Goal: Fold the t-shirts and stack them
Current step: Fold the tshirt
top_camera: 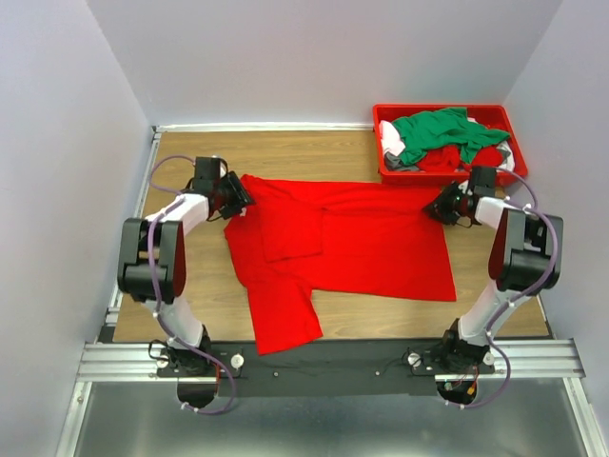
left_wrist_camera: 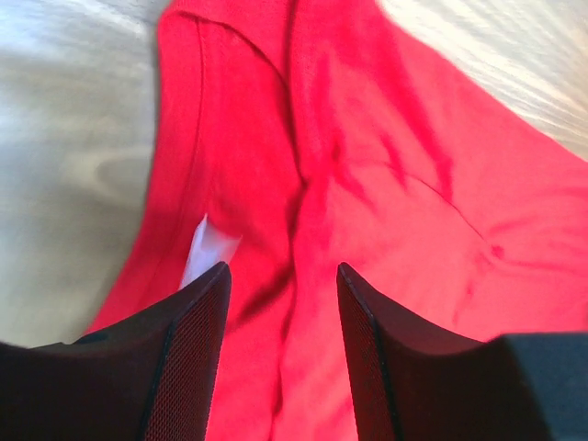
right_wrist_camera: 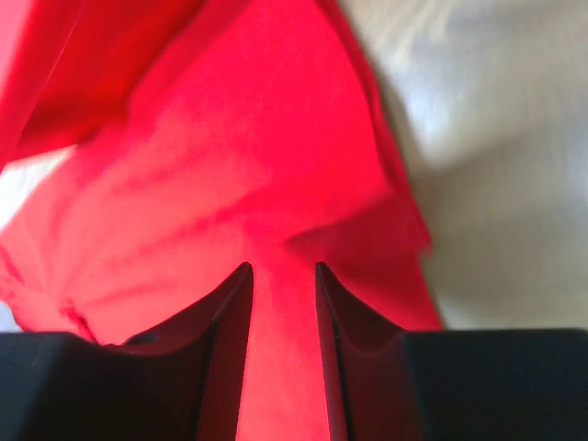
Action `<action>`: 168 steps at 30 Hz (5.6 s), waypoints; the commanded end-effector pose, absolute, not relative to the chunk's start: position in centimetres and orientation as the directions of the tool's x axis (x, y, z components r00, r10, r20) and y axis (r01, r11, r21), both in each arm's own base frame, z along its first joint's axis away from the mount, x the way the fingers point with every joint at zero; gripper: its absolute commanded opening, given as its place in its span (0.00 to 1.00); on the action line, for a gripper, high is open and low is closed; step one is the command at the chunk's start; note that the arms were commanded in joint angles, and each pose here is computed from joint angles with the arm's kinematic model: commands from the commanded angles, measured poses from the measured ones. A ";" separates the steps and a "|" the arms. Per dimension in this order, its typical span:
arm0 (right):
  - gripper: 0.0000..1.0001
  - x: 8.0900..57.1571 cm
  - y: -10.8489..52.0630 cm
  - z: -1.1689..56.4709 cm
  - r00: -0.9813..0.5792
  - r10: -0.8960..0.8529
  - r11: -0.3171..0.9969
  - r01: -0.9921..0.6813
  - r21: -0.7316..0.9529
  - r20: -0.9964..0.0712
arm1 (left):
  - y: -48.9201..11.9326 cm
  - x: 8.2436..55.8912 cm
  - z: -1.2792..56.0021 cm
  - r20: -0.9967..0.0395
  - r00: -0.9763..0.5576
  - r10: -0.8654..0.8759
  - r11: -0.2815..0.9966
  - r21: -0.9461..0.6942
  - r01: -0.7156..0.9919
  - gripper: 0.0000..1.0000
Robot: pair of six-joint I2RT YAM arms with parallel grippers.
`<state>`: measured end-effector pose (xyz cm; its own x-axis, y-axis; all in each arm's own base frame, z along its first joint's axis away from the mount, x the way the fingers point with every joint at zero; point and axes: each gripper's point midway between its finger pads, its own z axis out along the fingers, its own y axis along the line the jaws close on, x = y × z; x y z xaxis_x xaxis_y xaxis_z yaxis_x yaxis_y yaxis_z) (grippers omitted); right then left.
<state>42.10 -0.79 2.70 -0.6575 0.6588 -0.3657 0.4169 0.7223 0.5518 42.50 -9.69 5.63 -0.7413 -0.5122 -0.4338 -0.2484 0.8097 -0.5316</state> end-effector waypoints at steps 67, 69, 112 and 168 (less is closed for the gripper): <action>0.91 28.1 9.0 9.1 -0.775 0.263 0.959 0.147 0.241 -0.575 | -9.1 23.5 4.2 -0.359 -0.834 -0.420 0.904 -0.082 -0.420 0.00; 0.92 27.6 8.5 9.2 -0.780 0.276 0.958 0.178 0.224 -0.562 | -9.4 24.0 5.4 -0.387 -0.822 -0.418 0.907 -0.118 -0.405 0.00; 0.70 14.9 -2.6 3.7 -0.429 0.877 0.403 0.902 -0.153 -0.216 | -8.8 25.4 11.0 -0.614 -0.714 -0.335 0.942 -0.234 -0.241 0.00; 0.01 21.9 -3.9 8.8 -0.518 0.774 0.568 0.822 0.037 -0.365 | -7.8 26.5 11.2 -0.594 -0.746 -0.302 0.953 -0.174 -0.247 0.00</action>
<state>20.51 -2.75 7.00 -0.4495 0.8381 -0.3091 0.8704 0.4887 0.0592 25.37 -8.09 10.64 -0.7441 -0.3243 -0.5840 -0.2593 0.9459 -0.1948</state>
